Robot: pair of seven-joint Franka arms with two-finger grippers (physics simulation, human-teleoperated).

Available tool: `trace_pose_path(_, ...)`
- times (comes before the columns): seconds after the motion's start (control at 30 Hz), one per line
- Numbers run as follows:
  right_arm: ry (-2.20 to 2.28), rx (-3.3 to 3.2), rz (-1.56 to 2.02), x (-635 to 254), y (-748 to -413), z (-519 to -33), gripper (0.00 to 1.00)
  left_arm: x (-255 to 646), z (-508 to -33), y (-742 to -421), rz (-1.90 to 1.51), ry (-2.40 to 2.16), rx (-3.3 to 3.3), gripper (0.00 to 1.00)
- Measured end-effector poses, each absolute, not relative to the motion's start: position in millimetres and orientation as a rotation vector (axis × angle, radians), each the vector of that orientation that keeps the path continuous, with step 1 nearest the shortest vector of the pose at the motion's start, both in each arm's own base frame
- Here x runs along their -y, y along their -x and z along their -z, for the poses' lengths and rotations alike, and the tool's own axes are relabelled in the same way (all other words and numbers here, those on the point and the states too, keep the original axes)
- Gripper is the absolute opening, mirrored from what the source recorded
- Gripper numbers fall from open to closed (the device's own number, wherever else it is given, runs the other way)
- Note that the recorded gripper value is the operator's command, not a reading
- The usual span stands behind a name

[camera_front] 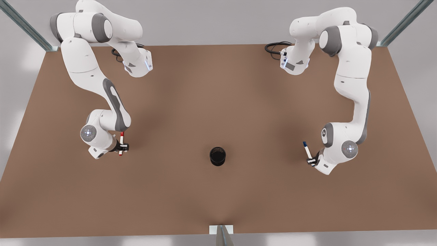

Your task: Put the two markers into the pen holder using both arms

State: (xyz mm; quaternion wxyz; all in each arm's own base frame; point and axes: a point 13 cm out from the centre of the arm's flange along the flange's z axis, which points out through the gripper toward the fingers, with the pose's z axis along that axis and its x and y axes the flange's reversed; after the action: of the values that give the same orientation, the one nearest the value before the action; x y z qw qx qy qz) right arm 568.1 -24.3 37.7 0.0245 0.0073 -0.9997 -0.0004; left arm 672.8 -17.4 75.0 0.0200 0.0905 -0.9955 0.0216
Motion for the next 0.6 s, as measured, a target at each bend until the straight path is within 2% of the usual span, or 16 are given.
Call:
trace_pose_path(0.07,-0.031,3.092,0.001,25,-568,-36,0.53,68,-129,-699,-0.146,-0.199,3.148,0.21)
trace_pose_path(0.17,-0.043,3.092,0.001,25,-568,-35,0.41,134,-222,-720,-0.287,-0.098,3.189,0.21)
trace_pose_path(0.23,-0.050,3.093,0.001,25,-568,-35,0.30,195,-259,-705,-0.392,0.024,3.152,0.21)
trace_pose_path(0.27,-0.054,3.093,0.002,25,-568,-35,0.29,229,-273,-693,-0.442,0.102,3.127,0.21)
trace_pose_path(0.37,-0.065,3.098,0.004,25,-570,-37,0.27,323,-290,-657,-0.547,0.352,3.070,0.21)
trace_pose_path(0.47,-0.079,3.116,0.006,24,-576,-48,0.27,395,-299,-635,-0.727,0.525,3.043,0.21)
trace_pose_path(0.6,-0.126,3.180,0.023,8,-595,-87,0.27,477,-286,-637,-0.980,0.679,3.088,0.21)
